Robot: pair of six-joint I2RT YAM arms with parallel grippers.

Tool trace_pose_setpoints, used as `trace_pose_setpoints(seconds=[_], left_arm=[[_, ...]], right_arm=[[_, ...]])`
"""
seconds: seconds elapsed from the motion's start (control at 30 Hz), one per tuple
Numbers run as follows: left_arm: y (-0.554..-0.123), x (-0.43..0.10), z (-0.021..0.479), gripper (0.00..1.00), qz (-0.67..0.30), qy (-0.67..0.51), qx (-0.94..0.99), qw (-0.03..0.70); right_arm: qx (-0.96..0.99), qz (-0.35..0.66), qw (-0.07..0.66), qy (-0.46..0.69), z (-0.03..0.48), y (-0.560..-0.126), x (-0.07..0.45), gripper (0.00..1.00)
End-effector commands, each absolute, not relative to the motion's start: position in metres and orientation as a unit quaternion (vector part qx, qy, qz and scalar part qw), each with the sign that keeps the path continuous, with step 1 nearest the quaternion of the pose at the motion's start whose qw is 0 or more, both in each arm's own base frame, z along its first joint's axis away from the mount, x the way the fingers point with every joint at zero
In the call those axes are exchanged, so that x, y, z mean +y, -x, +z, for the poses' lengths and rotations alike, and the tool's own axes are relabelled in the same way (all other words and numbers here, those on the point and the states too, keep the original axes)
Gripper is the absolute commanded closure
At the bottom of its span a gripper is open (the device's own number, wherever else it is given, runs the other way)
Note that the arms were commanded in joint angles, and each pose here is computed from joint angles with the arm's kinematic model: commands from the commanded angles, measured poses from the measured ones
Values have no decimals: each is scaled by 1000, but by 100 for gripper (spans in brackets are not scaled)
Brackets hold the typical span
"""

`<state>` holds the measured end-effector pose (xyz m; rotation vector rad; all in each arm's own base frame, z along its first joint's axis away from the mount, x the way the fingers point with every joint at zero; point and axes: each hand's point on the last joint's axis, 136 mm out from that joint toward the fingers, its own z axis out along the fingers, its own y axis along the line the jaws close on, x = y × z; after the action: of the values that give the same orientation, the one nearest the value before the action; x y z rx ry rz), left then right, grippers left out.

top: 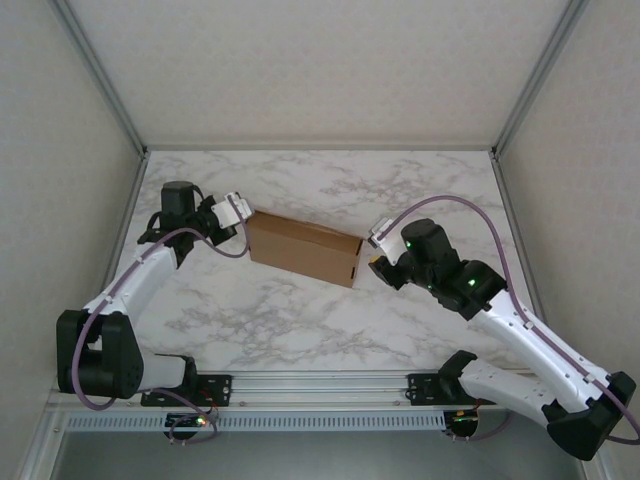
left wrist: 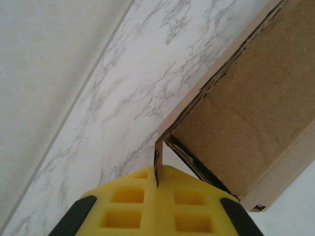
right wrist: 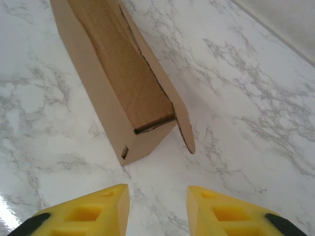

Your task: Fold the paper box

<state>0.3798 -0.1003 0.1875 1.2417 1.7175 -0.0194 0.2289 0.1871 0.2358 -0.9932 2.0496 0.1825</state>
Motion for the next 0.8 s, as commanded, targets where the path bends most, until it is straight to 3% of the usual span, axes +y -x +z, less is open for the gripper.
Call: trace_pose_setpoints(seconds=[0.0, 0.47, 0.6, 0.77], left_arm=[[-380, -108, 197, 100, -17, -519, 697, 495], [-374, -109, 202, 100, -7, -516, 691, 506], [-372, -111, 202, 100, -7, -515, 689, 510], [-368, -112, 197, 100, -7, -516, 691, 507]], right_arm=[[805, 41, 437, 399, 251, -239, 185, 63], [805, -10, 390, 446, 220, -268, 201, 56], [814, -19, 377, 441, 211, -282, 201, 60], [821, -31, 361, 440, 203, -289, 201, 73]])
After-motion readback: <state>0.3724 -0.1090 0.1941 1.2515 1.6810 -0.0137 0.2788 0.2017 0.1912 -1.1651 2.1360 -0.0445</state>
